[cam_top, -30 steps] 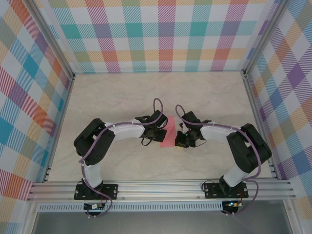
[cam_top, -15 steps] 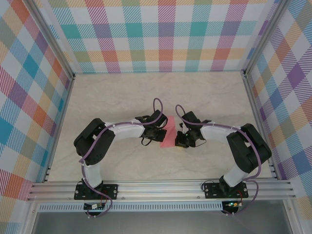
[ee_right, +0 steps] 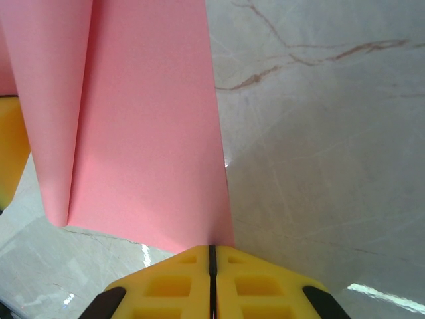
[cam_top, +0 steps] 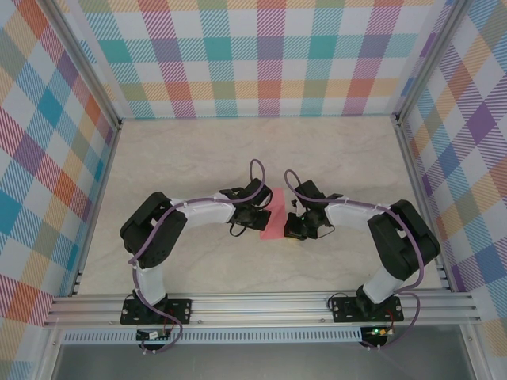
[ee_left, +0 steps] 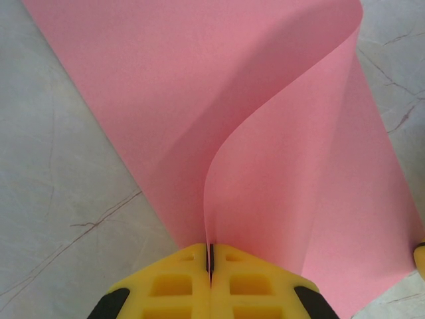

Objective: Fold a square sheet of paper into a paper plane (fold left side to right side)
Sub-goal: Fold the triangle a second time at the center of the table.

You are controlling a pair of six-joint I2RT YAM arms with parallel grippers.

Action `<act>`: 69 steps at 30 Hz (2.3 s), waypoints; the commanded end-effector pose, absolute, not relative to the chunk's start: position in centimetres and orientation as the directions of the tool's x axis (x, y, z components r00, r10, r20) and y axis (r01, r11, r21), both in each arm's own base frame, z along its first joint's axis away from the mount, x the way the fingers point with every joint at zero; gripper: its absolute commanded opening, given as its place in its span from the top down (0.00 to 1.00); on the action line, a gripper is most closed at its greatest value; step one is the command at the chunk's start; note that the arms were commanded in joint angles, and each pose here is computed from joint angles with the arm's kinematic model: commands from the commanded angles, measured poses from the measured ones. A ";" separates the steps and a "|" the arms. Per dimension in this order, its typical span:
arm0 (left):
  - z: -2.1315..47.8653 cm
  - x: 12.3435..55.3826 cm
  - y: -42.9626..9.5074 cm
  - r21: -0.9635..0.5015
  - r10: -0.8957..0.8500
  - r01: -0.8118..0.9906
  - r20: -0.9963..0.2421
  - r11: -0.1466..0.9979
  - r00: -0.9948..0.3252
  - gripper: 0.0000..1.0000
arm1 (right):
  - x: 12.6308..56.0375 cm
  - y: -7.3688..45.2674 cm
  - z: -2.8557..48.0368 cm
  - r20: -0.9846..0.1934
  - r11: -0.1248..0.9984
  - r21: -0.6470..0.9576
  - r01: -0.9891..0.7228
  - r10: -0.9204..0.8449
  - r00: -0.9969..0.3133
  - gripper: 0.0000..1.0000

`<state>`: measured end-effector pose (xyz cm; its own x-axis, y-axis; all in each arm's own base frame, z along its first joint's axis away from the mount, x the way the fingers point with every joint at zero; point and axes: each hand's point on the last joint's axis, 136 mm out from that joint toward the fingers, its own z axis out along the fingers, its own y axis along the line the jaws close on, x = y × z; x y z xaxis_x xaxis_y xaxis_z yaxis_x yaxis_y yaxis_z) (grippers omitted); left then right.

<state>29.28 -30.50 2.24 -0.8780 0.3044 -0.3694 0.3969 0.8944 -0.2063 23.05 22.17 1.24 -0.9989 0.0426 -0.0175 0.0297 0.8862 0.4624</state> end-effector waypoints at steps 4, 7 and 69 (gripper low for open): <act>3.5 30.1 -30.3 -0.203 0.297 0.399 -0.397 0.894 -0.868 0.99 | 21.2 20.4 -0.8 0.051 0.929 0.366 0.054 0.038 -0.998 0.91; 3.9 30.2 -30.2 -0.203 0.294 0.399 -0.405 0.894 -0.866 0.99 | 21.3 20.4 -0.8 0.052 0.929 0.365 0.056 0.040 -0.998 0.91; 1.6 29.5 -30.6 -0.215 0.313 0.402 -0.355 0.890 -0.881 1.00 | 29.9 26.7 6.3 -0.119 0.679 0.734 0.003 0.133 -0.984 0.96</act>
